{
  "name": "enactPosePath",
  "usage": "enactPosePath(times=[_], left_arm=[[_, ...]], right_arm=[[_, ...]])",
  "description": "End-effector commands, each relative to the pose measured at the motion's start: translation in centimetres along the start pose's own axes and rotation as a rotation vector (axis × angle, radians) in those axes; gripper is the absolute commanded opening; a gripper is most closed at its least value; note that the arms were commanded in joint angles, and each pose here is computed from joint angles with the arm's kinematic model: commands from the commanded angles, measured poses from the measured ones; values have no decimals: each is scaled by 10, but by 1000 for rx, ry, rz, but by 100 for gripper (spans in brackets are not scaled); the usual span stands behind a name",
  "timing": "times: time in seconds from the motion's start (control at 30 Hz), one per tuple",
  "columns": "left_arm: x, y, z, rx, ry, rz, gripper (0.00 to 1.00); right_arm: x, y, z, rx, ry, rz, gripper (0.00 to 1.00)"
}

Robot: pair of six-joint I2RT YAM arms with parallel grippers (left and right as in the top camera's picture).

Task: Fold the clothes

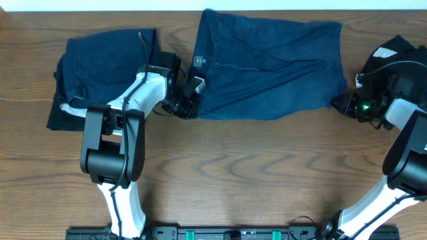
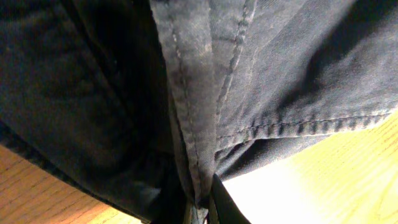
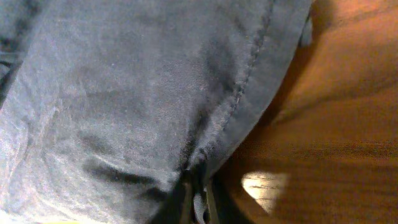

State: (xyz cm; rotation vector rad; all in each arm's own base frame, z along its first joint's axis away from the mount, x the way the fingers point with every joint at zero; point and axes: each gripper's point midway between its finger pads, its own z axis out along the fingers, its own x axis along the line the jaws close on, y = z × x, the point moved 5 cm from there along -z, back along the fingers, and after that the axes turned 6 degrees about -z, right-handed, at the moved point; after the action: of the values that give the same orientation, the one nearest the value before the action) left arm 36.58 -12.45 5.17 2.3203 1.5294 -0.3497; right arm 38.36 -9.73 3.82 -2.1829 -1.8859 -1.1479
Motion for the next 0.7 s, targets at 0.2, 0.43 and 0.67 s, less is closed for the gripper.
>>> enactPosePath(times=[0.2,0.43,0.67], left_arm=[[5,-6,5,30,7,-24,8],[4,-7,5,37,6,-27,8],[4,-8,5,37,6,-27,8]], right_arm=[[20,74,-53,20,-102,277,1],[41,114,-89,13,-333,172,1],[35,111,-59,47,-329,151,1]])
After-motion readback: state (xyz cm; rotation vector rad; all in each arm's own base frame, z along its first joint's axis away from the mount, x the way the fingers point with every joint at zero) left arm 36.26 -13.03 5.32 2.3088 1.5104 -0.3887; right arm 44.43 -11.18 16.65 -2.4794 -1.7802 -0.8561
